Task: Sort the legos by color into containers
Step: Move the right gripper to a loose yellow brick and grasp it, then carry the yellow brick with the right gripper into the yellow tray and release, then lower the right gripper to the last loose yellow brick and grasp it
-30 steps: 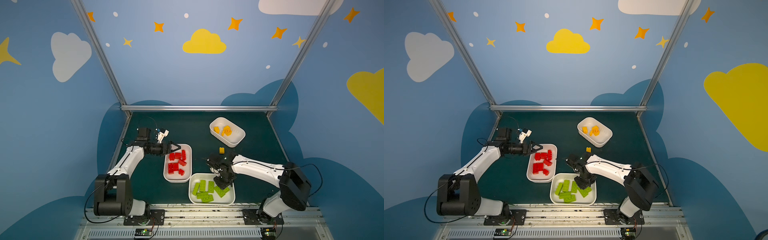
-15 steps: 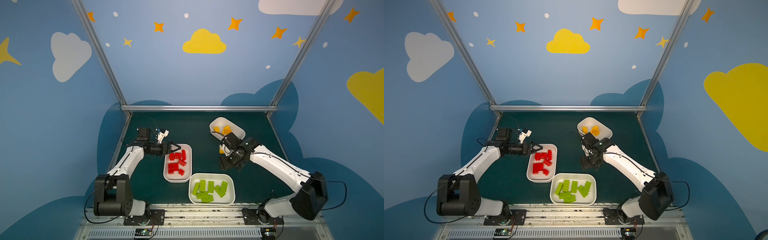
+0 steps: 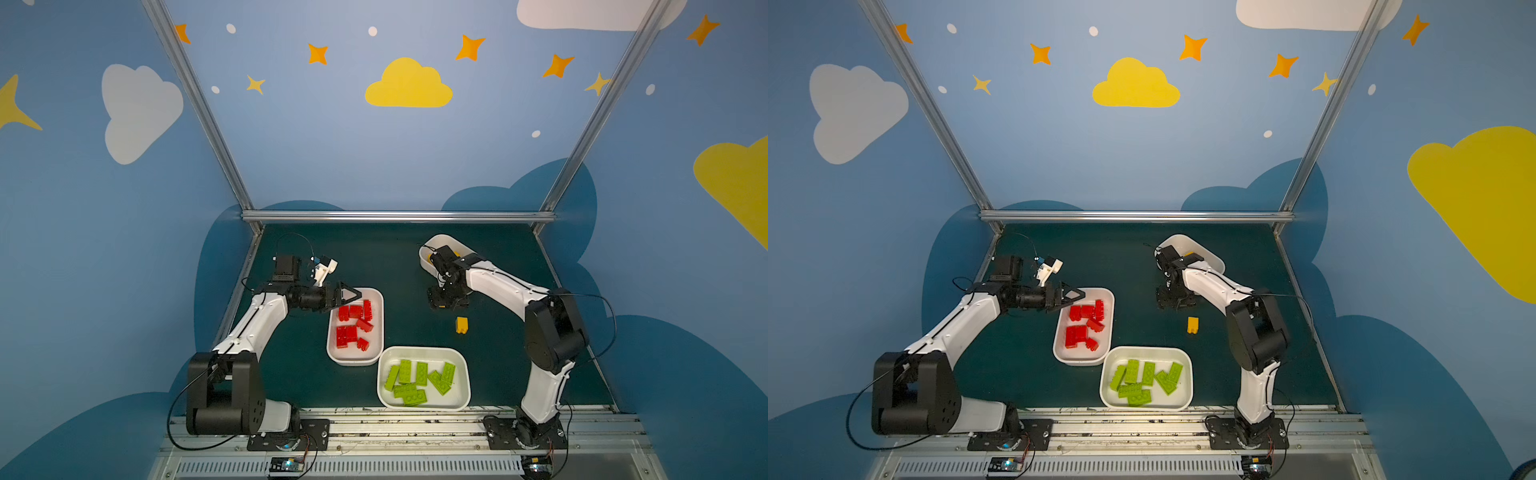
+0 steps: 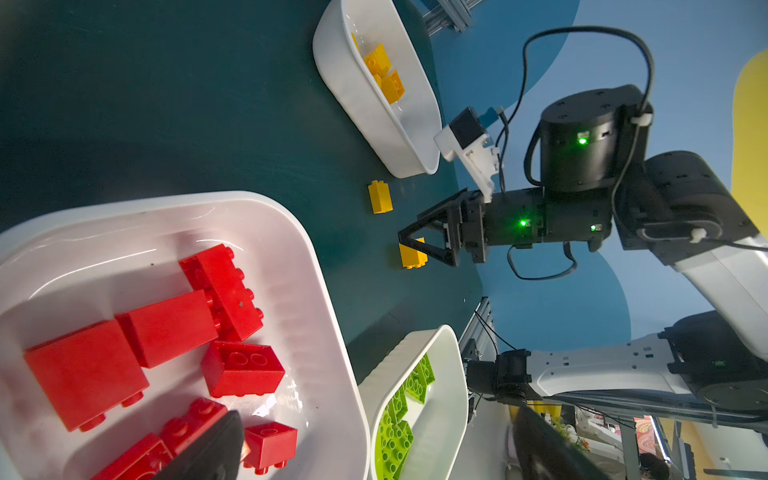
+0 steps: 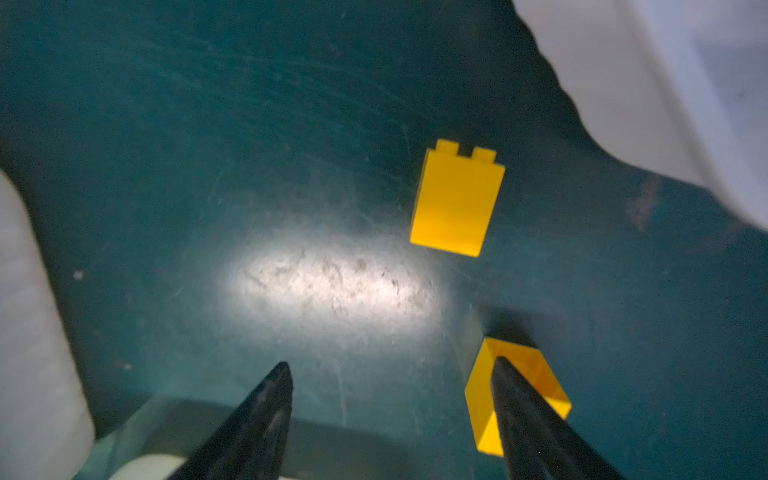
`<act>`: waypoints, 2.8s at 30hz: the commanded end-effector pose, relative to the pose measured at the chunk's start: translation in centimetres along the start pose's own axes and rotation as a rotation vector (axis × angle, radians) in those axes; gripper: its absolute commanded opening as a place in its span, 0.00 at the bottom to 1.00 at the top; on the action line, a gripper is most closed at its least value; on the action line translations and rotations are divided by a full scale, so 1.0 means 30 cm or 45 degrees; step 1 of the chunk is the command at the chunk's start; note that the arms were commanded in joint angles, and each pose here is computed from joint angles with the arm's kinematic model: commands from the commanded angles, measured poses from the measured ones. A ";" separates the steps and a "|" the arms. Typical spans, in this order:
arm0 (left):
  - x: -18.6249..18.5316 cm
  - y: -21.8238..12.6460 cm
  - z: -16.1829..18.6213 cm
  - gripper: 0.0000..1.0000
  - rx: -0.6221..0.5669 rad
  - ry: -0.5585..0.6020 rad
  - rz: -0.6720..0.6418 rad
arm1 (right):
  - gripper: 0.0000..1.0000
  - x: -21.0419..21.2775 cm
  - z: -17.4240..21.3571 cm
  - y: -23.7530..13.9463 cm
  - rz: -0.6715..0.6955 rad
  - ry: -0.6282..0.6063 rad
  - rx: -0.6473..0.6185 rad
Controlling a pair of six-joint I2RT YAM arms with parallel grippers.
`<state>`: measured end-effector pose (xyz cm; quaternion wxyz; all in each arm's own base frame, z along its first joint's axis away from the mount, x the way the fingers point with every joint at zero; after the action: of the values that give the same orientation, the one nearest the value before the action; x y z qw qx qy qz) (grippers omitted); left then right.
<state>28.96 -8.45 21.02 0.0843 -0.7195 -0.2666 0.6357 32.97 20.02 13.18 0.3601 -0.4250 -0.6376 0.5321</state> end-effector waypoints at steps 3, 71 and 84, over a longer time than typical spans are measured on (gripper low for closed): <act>-0.030 -0.019 0.007 0.99 -0.014 0.033 0.020 | 0.72 -0.046 -0.055 0.059 0.112 0.061 -0.004; -0.015 -0.017 0.013 0.99 0.022 0.018 -0.027 | 0.73 -0.287 -0.081 -0.232 -0.114 0.190 -0.163; -0.034 -0.028 0.014 0.99 -0.002 0.029 -0.007 | 0.81 -0.100 0.280 -0.144 -0.024 0.292 0.020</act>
<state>28.45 -8.35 21.24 0.0952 -0.7132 -0.2706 0.6396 26.07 14.27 16.76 0.4383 -0.4396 -0.6139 0.4877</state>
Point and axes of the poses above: each gripper's point midway between its finger pads, its own y axis out along the fingers, its own x axis along the line the jaws close on, z = x × y, the point moved 7 cm from there along -y, back along the fingers, and after that the axes turned 14 degrees about -y, right-handed, at the moved point
